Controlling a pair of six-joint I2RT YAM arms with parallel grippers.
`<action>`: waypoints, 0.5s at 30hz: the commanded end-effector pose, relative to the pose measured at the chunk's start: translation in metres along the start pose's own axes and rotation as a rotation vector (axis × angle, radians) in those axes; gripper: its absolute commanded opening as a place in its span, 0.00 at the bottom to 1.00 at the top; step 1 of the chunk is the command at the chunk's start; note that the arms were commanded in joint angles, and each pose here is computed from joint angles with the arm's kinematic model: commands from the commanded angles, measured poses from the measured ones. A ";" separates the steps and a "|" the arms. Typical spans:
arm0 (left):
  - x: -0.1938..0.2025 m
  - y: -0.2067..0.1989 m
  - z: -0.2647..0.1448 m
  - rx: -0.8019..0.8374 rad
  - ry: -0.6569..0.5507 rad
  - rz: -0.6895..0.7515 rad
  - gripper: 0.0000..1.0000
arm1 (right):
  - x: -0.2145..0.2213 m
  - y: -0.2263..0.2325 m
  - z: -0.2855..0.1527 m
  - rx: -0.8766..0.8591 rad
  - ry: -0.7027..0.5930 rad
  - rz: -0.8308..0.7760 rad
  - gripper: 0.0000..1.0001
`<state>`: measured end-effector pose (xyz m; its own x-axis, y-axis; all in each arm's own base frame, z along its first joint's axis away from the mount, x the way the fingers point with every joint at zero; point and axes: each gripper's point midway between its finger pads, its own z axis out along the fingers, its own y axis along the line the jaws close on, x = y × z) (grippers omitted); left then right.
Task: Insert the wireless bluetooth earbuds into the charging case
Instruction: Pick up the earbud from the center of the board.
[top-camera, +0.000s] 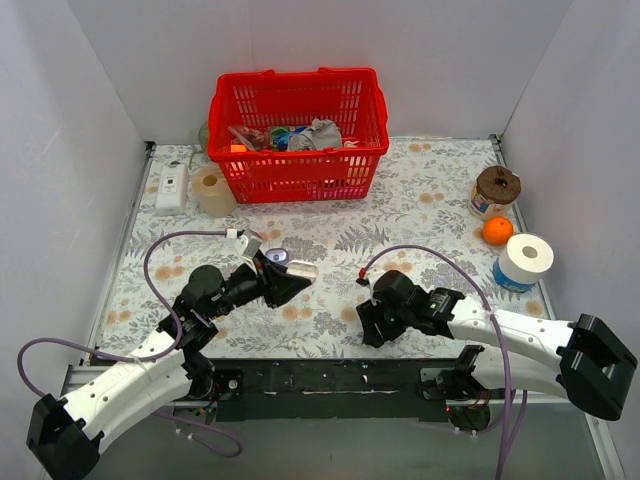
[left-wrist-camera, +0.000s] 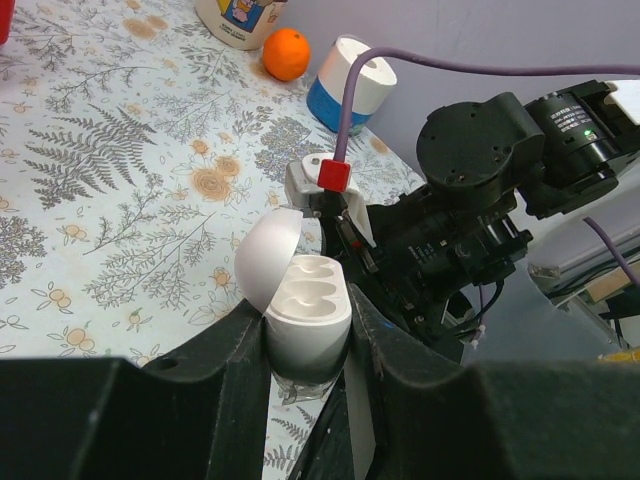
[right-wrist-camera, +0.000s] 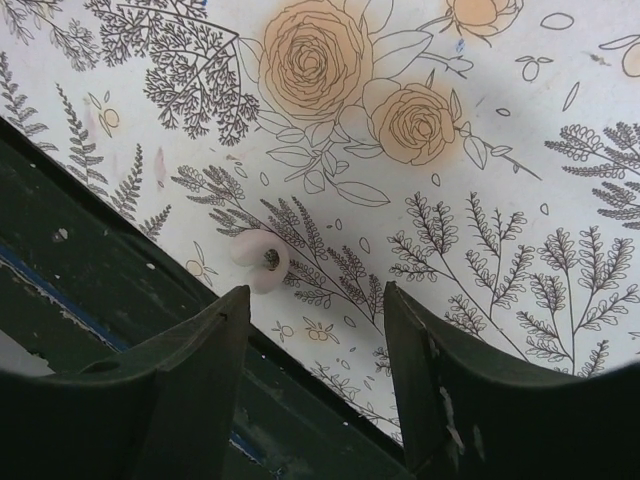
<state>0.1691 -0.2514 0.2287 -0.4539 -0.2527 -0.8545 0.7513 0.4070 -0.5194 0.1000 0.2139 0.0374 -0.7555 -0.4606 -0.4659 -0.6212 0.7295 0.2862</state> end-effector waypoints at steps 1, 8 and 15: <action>0.002 0.000 -0.002 0.007 0.000 0.005 0.00 | -0.001 -0.003 0.005 0.017 -0.019 -0.002 0.62; 0.004 0.001 -0.002 0.003 0.004 0.002 0.00 | -0.002 -0.006 0.010 0.045 -0.027 0.003 0.59; 0.006 0.001 -0.003 0.005 0.005 0.000 0.00 | 0.005 -0.003 0.018 0.051 0.002 -0.013 0.59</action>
<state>0.1682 -0.2512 0.2255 -0.4598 -0.2500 -0.8521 0.7488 0.4067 -0.5234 0.1025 0.2155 0.0246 -0.7463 -0.4722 -0.4691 -0.6238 0.7419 0.2457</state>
